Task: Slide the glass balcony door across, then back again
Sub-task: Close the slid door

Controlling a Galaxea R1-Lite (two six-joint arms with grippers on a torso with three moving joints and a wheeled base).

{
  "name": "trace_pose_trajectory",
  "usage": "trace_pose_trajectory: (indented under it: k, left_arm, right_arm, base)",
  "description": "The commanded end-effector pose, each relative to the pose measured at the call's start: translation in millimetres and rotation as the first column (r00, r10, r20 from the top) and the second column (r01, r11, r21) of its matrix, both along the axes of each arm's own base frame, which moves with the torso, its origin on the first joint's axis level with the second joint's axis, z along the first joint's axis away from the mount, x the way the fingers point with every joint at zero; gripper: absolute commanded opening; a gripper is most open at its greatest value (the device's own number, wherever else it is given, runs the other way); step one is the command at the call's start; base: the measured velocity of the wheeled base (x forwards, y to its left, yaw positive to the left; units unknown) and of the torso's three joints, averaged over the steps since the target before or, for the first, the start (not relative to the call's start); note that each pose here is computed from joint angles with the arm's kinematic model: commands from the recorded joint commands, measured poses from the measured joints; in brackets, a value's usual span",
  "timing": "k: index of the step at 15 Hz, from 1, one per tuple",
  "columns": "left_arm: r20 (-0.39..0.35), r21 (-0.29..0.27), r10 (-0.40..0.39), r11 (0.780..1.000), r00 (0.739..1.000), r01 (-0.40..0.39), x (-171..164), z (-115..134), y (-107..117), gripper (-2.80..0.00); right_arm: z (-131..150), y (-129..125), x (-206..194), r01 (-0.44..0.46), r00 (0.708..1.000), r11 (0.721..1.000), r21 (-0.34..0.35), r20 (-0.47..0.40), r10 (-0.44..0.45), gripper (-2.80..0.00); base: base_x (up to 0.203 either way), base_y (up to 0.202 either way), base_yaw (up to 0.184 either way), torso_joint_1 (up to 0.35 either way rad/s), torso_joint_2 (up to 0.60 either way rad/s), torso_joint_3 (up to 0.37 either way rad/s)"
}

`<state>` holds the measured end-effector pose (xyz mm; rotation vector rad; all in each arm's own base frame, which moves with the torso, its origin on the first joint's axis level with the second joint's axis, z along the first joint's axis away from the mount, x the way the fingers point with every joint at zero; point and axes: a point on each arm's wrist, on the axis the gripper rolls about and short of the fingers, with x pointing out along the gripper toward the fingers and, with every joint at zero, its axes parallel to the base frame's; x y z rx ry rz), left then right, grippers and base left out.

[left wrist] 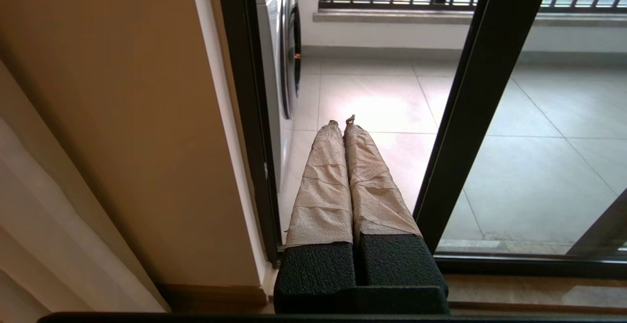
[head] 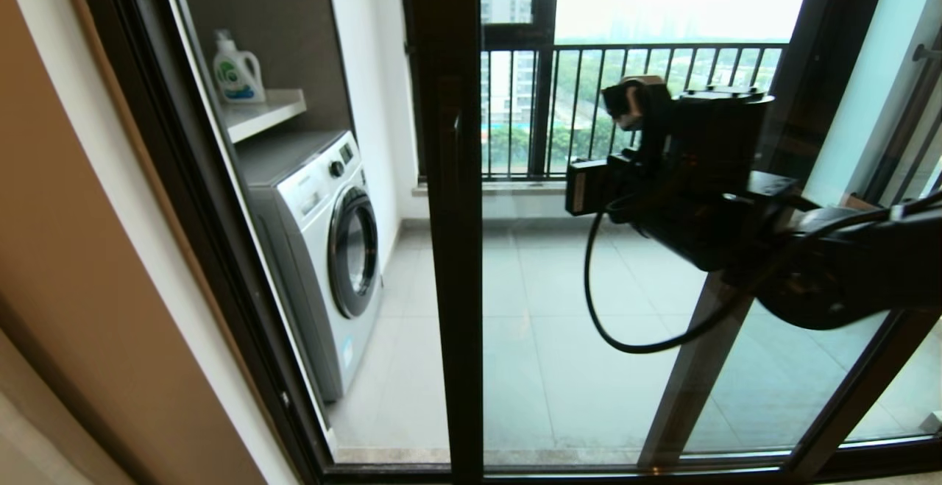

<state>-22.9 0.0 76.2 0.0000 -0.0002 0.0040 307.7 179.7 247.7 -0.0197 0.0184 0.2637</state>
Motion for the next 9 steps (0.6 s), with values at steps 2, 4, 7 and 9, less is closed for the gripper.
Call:
trace_pose_trajectory:
  k: [2, 4, 7, 9]
  left_arm:
    - [-0.001, 0.0, 0.001, 1.0, 1.0, -0.001, 0.1, 0.0, 0.0, -2.8]
    - [-0.002, 0.0, 0.001, 1.0, 1.0, -0.001, 0.1, 0.0, 0.0, -2.8]
    - [-0.001, 0.0, 0.001, 1.0, 1.0, -0.001, 0.1, 0.0, 0.0, -2.8]
    - [0.0, 0.0, 0.001, 1.0, 1.0, -0.001, 0.0, 0.0, 0.0, -2.8]
  right_arm:
    - [62.0, -82.4, -120.7, 0.047, 0.98, 0.995, 0.089, 0.19, -0.063, -2.8]
    - [71.7, -125.3, -184.2, 0.113, 0.949, 0.988, 0.106, 0.282, -0.139, -2.8]
    - [65.8, -174.9, -273.2, 0.248, 0.9, 0.963, 0.107, 0.342, -0.27, -2.8]
    - [53.6, -190.5, -320.3, 0.367, 0.86, 0.926, 0.086, 0.348, -0.373, -2.8]
  base:
    - [0.0, 0.0, 0.0, 0.0, 0.0, 0.0]
    - [0.0, 0.0, 0.0, 0.0, 0.0, 0.0]
    - [0.0, 0.0, 0.0, 0.0, 0.0, 0.0]
    - [0.0, 0.0, 0.0, 0.0, 0.0, 0.0]
